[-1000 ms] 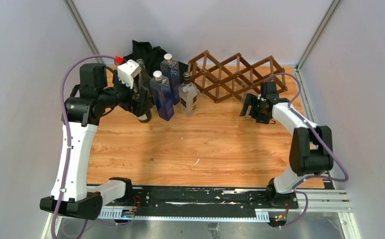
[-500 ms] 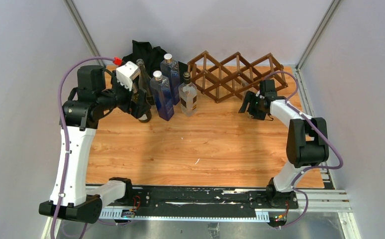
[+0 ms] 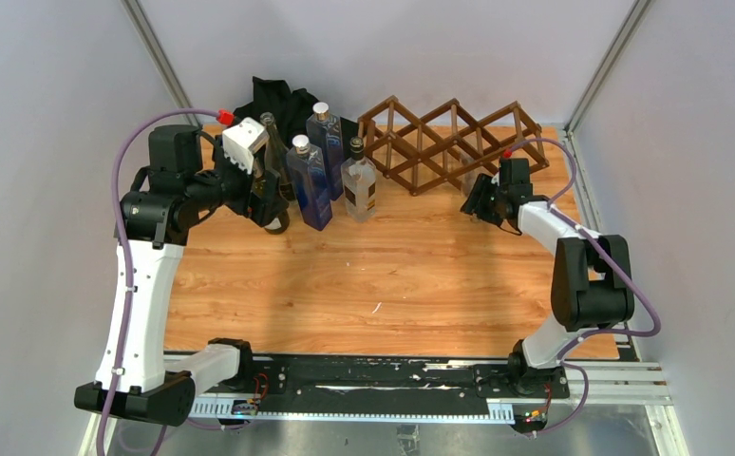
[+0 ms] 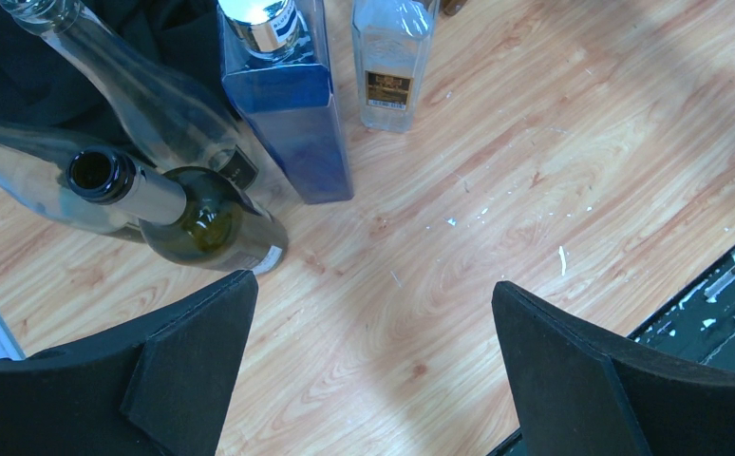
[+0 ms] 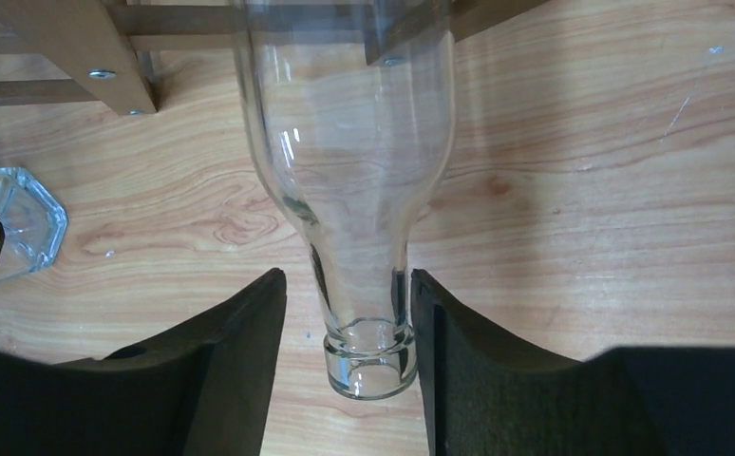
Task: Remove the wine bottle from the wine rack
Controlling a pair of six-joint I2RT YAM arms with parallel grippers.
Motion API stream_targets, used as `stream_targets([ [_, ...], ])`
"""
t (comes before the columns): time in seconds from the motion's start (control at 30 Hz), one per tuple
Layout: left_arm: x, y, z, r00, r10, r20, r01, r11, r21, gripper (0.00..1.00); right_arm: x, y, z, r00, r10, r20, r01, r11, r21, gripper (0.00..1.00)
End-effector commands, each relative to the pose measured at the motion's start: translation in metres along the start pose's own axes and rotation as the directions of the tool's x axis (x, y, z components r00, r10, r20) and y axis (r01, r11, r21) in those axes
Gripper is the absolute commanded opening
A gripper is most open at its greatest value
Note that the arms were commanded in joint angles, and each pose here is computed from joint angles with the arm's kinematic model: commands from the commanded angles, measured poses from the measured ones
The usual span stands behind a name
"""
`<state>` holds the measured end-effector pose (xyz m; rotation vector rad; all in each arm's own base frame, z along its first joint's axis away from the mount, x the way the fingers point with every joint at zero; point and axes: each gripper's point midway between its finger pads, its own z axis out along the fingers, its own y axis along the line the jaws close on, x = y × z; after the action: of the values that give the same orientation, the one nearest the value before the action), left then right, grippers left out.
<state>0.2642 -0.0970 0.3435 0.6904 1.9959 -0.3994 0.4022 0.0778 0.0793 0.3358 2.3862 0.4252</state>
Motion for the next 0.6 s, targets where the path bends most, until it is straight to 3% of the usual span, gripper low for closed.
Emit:
stream_targets([
  [0.0,0.000,0.003,-0.002,1.000,0.012,0.003,-0.012,1.000,-0.017,1.00,-0.009,-0.002,0.001,0.998,-0.017,0.062,0.017,1.000,-0.008,0.53],
  [0.27,-0.002,0.002,-0.003,1.000,0.013,0.010,-0.013,1.000,-0.011,1.00,0.008,-0.005,0.003,0.999,-0.022,0.030,0.022,1.000,-0.004,0.41],
  [0.37,-0.001,0.001,-0.002,1.000,0.009,0.007,-0.009,1.000,-0.005,1.00,0.009,-0.002,0.001,0.998,-0.033,0.049,0.034,0.999,-0.013,0.28],
  [0.5,0.001,-0.001,0.000,1.000,0.003,0.004,-0.003,1.000,0.009,1.00,0.017,-0.003,-0.005,0.998,-0.037,0.059,0.039,0.999,-0.016,0.02],
  [0.57,0.001,-0.003,0.001,1.000,-0.005,0.003,0.005,1.000,0.024,1.00,0.019,-0.003,-0.013,0.996,-0.041,0.074,0.042,0.999,-0.018,0.00],
])
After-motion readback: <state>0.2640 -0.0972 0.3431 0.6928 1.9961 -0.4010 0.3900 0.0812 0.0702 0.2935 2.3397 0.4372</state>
